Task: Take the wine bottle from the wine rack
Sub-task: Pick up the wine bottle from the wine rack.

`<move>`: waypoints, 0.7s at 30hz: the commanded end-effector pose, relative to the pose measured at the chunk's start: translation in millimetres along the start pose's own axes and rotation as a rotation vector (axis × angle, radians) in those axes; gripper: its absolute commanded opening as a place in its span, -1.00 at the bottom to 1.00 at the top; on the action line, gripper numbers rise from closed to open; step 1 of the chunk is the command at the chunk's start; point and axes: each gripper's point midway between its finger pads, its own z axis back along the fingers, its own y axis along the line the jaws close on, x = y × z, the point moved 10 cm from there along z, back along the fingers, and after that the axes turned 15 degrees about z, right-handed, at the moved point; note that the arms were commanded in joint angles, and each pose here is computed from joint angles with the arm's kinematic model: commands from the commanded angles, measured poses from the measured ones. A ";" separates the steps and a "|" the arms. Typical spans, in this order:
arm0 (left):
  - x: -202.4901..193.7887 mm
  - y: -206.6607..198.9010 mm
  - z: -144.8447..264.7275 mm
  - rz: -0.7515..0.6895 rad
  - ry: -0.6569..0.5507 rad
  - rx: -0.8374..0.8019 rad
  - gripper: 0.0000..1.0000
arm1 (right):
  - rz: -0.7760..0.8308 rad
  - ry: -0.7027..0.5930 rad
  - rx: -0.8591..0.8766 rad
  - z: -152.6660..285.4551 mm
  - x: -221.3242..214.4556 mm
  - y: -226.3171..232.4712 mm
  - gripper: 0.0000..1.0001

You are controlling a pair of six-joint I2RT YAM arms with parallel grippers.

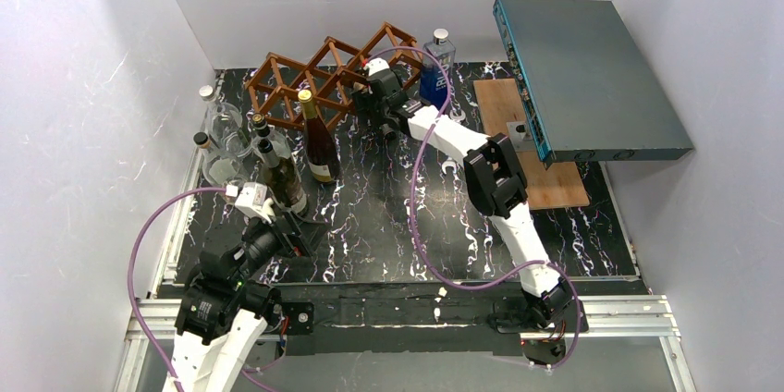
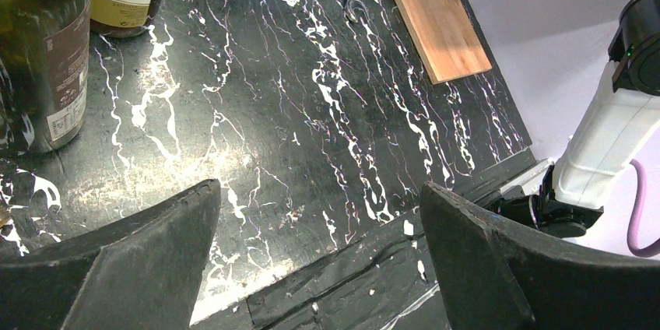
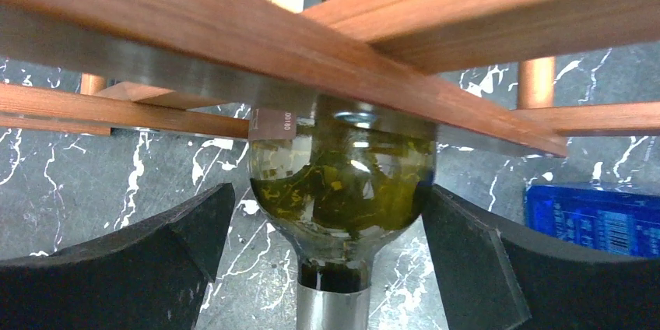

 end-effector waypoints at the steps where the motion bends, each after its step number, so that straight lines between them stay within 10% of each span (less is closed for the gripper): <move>1: 0.0 0.7 -1.0 -0.017 0.000 -0.009 0.97 | -0.053 -0.087 0.005 -3.4 19.7 2.6 0.97; 21: 0.0 1.0 -2.3 -0.017 0.006 -0.008 0.97 | -0.036 -0.113 -0.011 -17.2 21.3 -2.4 0.76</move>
